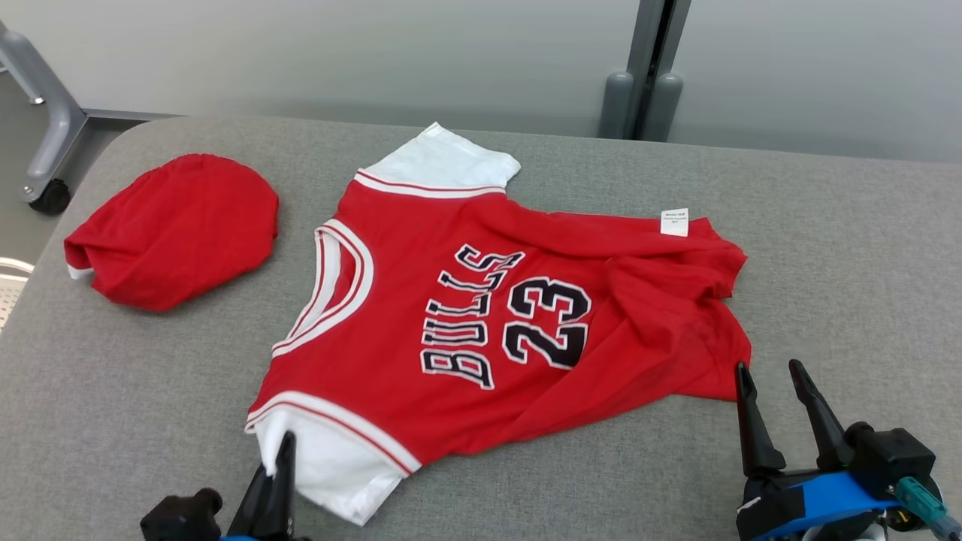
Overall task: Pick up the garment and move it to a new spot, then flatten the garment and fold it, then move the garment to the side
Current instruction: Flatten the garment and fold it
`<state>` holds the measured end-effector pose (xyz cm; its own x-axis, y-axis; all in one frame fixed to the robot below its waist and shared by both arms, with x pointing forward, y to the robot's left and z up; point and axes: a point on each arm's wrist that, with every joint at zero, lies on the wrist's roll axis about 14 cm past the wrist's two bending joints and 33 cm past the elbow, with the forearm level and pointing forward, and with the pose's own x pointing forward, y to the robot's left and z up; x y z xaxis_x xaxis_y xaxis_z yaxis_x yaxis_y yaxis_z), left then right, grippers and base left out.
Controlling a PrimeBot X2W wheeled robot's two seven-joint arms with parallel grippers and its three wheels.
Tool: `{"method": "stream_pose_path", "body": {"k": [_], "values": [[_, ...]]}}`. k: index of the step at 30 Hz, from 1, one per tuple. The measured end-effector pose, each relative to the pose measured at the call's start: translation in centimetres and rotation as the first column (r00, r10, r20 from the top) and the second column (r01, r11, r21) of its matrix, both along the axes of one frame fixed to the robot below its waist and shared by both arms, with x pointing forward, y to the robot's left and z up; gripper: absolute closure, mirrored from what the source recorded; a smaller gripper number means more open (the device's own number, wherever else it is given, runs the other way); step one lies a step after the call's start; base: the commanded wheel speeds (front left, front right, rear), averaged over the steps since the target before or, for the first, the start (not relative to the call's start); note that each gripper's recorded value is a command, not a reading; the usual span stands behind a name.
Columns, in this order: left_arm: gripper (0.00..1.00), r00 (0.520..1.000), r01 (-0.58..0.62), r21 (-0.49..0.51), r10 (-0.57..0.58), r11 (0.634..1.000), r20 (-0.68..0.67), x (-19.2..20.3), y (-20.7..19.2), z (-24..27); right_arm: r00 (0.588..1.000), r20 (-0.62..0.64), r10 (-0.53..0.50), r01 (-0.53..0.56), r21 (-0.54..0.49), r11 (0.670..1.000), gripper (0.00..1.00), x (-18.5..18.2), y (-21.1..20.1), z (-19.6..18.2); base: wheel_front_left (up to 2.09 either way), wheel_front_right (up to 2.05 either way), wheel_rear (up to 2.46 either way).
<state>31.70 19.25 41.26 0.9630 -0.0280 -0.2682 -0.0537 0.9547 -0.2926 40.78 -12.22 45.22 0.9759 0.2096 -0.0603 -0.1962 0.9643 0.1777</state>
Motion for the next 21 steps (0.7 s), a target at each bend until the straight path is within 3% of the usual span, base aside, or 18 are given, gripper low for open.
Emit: {"method": "stream_pose_path", "body": {"k": [5,6,7,16,21], "values": [[1.0,0.996,-0.042,0.011,0.043,0.999,-0.079,-2.4,1.1,-1.2,1.0,-0.012,0.013,-0.013,0.003,1.0,0.0,0.0,0.5,-0.4,0.0,0.0,0.0],[0.64,0.995,-0.051,0.007,0.051,0.999,-0.086,-2.6,1.1,-1.3,1.0,-0.013,0.015,-0.015,0.003,1.0,0.0,0.0,0.6,-0.4,0.0,0.0,0.0],[0.0,0.994,-0.051,0.01,0.052,0.999,-0.092,-2.6,1.2,-1.5,1.0,-0.013,0.017,-0.017,0.003,1.0,0.0,-0.1,0.6,-0.4,0.0,0.0,0.0],[0.0,0.996,-0.081,0.107,0.077,0.991,0.043,-0.6,2.9,0.8,1.0,0.007,-0.005,0.005,-0.009,1.0,0.0,-0.7,-0.3,0.4,0.0,0.0,0.0],[0.0,0.975,-0.072,0.129,0.043,0.989,0.219,2.2,2.0,5.7,0.999,0.025,-0.027,0.028,-0.013,1.0,0.0,-1.3,-1.1,1.1,0.0,0.0,0.0]]}}
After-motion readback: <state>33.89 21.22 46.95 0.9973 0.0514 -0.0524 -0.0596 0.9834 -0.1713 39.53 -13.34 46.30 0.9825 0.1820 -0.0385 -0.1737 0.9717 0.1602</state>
